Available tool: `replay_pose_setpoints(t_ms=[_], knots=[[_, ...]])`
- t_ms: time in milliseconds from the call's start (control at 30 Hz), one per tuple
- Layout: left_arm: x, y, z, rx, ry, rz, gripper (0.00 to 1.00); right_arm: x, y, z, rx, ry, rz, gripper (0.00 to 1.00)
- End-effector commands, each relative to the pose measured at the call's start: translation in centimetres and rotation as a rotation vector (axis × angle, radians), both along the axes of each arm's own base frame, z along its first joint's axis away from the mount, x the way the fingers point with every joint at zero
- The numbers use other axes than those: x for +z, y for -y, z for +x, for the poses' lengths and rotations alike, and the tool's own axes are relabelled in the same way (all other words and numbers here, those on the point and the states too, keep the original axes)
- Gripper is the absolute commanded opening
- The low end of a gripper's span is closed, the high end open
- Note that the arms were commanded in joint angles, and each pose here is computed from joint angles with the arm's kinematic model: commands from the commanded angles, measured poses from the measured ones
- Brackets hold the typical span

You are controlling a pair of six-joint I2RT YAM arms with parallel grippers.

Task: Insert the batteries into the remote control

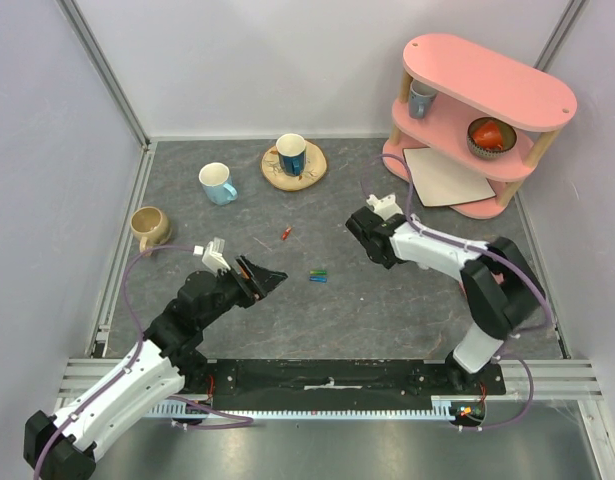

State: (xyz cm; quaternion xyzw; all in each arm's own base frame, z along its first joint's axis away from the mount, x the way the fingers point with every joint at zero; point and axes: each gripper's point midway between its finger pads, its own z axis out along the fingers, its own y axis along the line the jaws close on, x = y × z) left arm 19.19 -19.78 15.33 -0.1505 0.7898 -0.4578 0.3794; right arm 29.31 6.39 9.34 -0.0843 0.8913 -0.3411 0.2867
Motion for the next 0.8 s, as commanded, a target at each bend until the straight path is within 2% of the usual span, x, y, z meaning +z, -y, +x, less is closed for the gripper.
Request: replay_pose_setpoints(t_ms=[0,233,500,767], knots=[[-0.7,-0.3,-0.3,-0.017,0.021,0.041,0.78,-0.3,-0.5,2.9,-0.014,0.012,-0.021,0.0],[-1.6,-0.4,-1.0,-0.033,-0.002,0.034,0.75,-4.9,-0.6,3.6,-0.018,-0.107,-0.003,0.0],[-1.8,-0.4,-1.1,-0.03,-0.012,0.036,0.75,-6.8,-0.2,3.6,-0.019,-0.181,0.047,0.01],[-1.8,-0.2,-1.0,-0.039,-0.012,0.039,0.74,-8.1,-1.5,2.4,0.011,-0.251,0.146,0.28]])
